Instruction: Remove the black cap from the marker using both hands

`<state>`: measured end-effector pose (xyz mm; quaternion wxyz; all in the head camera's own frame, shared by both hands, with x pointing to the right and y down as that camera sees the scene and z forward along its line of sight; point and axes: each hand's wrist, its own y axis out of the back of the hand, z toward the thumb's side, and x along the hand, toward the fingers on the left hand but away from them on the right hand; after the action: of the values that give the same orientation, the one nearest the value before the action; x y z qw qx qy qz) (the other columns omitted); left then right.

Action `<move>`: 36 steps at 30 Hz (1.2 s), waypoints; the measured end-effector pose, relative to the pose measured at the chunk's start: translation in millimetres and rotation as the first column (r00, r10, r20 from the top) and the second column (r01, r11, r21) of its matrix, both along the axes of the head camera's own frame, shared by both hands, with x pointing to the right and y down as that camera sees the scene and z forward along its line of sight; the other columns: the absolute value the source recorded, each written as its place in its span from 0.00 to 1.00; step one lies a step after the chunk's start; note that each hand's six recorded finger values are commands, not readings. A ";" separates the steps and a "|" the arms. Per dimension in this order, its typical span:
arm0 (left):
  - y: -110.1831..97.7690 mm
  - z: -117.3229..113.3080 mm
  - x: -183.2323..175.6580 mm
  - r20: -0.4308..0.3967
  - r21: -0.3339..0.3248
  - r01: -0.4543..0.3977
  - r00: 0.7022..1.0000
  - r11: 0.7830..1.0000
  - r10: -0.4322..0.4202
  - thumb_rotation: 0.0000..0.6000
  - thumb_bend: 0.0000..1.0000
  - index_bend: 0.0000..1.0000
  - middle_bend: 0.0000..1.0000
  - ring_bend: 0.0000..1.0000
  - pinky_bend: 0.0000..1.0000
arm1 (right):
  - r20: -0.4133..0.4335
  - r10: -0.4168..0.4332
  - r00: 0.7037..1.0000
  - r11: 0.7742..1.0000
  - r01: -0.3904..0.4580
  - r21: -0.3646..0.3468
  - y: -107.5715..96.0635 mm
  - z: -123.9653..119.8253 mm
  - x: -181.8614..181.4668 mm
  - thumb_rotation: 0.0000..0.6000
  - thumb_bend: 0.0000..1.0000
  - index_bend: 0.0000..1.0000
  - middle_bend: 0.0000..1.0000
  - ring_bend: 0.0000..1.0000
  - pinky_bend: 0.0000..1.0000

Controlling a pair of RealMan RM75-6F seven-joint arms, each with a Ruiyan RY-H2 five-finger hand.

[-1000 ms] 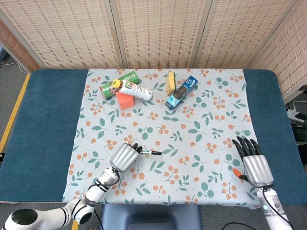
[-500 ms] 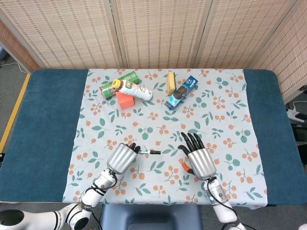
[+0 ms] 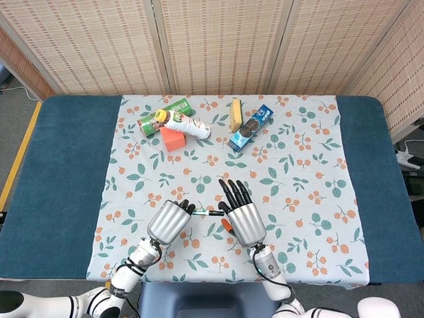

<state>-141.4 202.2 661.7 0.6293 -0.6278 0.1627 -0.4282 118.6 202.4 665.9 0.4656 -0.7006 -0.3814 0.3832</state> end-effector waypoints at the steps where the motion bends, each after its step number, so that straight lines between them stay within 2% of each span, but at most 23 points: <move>1: 0.8 -0.4 -0.1 0.000 -0.001 -0.002 1.000 1.000 0.002 1.00 0.43 0.81 0.92 0.81 0.97 | 0.010 0.001 1.000 1.000 -0.001 0.001 0.4 0.0 -1.9 1.00 0.10 0.49 0.03 0.00 0.09; 8: 4.7 -3.8 -0.3 -0.003 -0.002 -0.016 1.000 1.000 0.016 1.00 0.43 0.81 0.91 0.81 0.97 | 0.034 -0.014 0.999 1.000 0.013 0.025 3.4 -0.7 -12.7 1.00 0.14 0.52 0.05 0.00 0.09; 17: 8.4 -8.5 1.9 -0.011 0.010 -0.034 0.999 0.999 0.034 1.00 0.43 0.81 0.91 0.81 0.97 | 0.029 -0.027 0.999 0.999 0.026 0.027 5.4 0.4 -16.2 1.00 0.26 0.53 0.05 0.00 0.09; 24: 9.8 -11.1 2.2 -0.018 0.013 -0.037 0.999 0.999 0.037 1.00 0.43 0.80 0.91 0.81 0.97 | 0.029 -0.022 0.999 1.000 0.022 0.022 5.1 0.7 -16.4 1.00 0.27 0.54 0.06 0.00 0.09; 30: 10.5 -14.2 2.2 -0.028 0.017 -0.038 0.999 0.999 0.039 1.00 0.43 0.80 0.91 0.81 0.97 | 0.037 -0.016 0.999 0.999 0.015 0.029 4.4 -0.3 -15.7 1.00 0.33 0.61 0.10 0.00 0.10; 36: 12.3 -16.9 2.4 -0.039 0.020 -0.043 0.998 0.999 0.044 1.00 0.43 0.80 0.91 0.81 0.97 | 0.047 -0.010 0.999 1.000 0.008 0.030 3.1 -0.4 -17.1 1.00 0.52 0.79 0.19 0.04 0.10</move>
<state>-139.0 214.4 644.8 0.6410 -0.6336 0.1653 -0.4004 101.4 205.5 665.5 0.4687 -0.7041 -0.3949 0.3588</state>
